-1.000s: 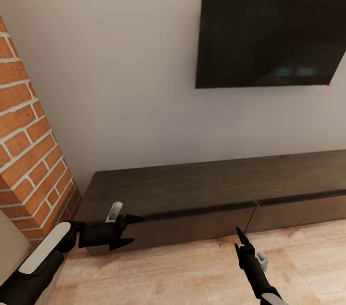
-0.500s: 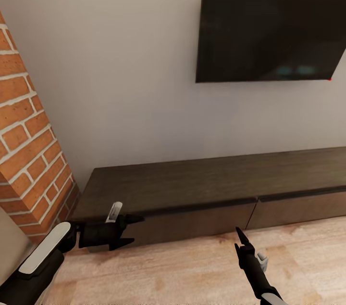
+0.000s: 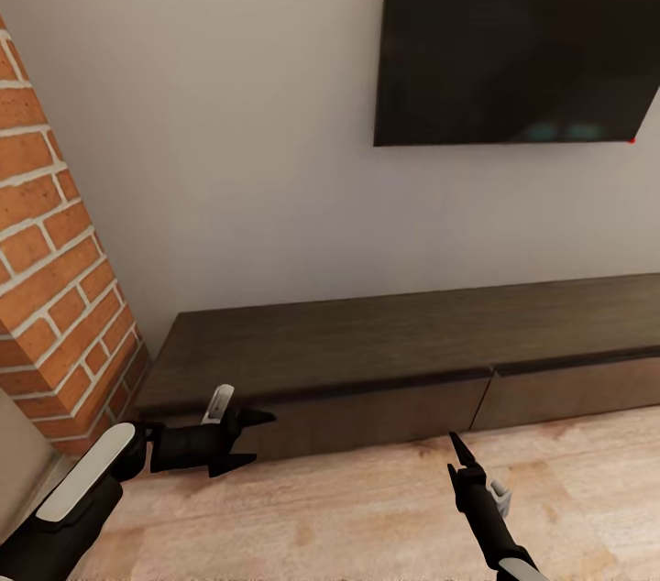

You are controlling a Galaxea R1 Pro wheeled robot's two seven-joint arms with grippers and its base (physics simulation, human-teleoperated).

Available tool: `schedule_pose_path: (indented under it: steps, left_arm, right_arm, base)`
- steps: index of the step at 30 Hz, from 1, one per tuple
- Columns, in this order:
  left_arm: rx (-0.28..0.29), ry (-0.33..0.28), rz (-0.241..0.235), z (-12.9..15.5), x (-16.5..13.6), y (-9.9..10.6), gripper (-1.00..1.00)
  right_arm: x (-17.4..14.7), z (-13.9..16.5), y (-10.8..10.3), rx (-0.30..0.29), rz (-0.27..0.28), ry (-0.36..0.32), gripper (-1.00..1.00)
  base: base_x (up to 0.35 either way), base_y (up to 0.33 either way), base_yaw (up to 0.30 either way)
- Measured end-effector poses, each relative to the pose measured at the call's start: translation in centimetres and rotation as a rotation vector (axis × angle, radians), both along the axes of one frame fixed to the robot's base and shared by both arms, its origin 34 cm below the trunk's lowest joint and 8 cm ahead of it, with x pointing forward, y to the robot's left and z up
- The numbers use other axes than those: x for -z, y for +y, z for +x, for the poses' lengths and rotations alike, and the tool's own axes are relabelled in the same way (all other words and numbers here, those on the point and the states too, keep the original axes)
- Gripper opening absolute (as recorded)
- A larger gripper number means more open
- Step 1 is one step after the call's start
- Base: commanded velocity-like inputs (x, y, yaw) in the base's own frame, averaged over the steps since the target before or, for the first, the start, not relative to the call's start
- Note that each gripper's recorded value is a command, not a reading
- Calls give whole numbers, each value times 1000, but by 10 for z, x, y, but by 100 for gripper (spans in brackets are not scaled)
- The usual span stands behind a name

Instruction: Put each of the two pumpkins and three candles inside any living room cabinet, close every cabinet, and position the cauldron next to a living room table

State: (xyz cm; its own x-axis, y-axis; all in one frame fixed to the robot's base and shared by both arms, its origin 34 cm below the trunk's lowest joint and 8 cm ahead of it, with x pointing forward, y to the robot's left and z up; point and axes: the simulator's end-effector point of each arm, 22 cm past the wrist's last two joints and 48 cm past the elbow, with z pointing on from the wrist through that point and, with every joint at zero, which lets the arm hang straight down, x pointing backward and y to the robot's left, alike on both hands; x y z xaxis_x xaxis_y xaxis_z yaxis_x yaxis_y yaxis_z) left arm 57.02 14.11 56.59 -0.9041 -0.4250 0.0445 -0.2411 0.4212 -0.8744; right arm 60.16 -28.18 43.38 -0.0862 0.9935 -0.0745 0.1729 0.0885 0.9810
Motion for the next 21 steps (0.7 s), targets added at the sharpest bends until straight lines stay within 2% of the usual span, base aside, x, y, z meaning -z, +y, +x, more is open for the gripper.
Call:
schedule_pose_path:
  steps: [21]
  left_arm:
    - [0,-1,1,-12,47,1,100]
  right_arm:
    - [46,-11,0,-1,-1,-2,100]
  base:
    - [0,0,0]
